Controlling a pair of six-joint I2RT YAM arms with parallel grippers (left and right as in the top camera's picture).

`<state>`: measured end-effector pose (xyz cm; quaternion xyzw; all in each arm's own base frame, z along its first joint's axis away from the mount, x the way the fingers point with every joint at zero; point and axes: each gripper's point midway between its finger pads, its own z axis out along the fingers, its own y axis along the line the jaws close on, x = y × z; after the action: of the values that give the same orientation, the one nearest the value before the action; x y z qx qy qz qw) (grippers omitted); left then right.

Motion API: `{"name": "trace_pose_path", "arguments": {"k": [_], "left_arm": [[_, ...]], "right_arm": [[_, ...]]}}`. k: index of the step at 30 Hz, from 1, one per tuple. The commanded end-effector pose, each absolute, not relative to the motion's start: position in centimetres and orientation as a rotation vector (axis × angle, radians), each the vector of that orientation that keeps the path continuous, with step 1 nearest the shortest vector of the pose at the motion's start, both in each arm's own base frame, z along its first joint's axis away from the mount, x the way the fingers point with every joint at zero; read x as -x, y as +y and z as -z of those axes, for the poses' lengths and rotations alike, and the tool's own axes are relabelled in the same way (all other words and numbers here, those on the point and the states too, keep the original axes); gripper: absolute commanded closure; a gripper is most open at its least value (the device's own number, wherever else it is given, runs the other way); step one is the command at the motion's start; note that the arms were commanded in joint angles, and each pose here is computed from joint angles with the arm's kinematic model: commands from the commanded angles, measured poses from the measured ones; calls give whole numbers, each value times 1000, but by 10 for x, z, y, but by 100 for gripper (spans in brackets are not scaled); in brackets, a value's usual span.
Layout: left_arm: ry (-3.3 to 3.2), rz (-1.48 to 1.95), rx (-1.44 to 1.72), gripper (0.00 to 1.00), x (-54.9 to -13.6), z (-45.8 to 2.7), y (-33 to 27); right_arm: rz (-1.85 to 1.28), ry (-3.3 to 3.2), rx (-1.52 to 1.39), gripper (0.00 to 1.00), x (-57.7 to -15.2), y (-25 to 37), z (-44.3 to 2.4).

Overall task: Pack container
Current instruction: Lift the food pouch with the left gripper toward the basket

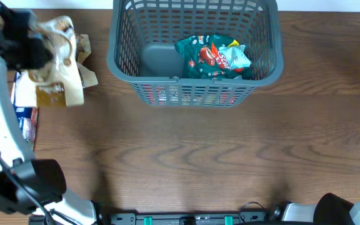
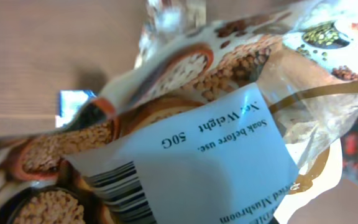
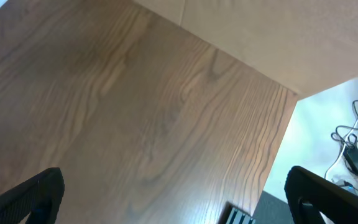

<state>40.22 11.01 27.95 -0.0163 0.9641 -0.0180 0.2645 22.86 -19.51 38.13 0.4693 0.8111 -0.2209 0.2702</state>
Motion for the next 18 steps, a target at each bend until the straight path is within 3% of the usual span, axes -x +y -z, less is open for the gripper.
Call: {"name": "trace_pose_path", "arguments": {"k": [1, 10, 18], "left_arm": [[2432, 56, 48, 94, -397, -345, 95], [2065, 213, -247, 94, -381, -460, 10], [1798, 452, -559, 94, -381, -508, -77]], "right_arm": [[602, 2155, -1290, 1, -224, -197, -385], [602, 2156, -1290, 1, -224, -197, -385], [602, 2155, -1290, 1, -224, -197, -385]]}}
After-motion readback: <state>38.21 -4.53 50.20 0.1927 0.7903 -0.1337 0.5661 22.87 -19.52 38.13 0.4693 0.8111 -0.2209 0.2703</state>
